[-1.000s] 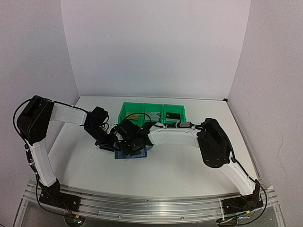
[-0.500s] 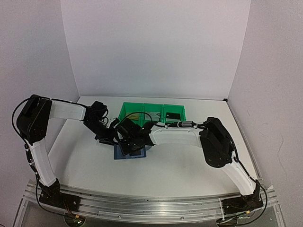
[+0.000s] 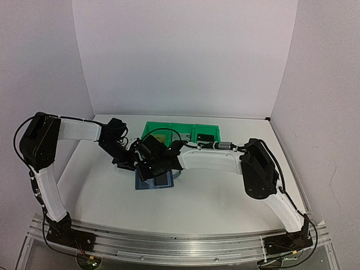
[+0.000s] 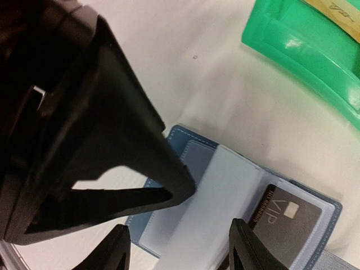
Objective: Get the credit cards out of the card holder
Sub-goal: Remove the credit card from the card holder.
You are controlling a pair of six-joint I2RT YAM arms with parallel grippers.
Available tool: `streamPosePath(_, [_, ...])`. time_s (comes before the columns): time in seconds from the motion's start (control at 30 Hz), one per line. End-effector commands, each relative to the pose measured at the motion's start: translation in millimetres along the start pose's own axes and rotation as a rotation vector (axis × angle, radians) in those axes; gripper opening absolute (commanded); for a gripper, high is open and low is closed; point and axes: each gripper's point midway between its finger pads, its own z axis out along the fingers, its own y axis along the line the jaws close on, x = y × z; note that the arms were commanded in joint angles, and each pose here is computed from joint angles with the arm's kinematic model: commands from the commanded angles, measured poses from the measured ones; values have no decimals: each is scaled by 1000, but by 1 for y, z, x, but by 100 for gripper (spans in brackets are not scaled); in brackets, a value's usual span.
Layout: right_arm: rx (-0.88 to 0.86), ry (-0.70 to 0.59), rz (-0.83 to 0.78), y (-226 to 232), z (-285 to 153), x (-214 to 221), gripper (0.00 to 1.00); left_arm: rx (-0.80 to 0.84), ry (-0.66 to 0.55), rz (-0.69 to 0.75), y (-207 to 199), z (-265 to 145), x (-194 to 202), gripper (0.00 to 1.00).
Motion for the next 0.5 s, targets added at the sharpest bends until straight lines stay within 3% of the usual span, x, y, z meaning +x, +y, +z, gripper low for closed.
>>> streamPosePath(0.0, [-131,-12,-6,31,5,-11,56,-30,-105,17,8,-31,-38,50])
streamPosePath(0.2, [-252,13,-14,53,8,-6,57,-67,-211,40,18,-73,-78,53])
streamPosePath(0.37, [-297,-67,-28,51,-26,-34,61,9,-256,58,-7,-93,-96,64])
streamPosePath(0.47, [-258,-96,25,27,-41,-47,62,99,-245,39,-27,-93,-96,70])
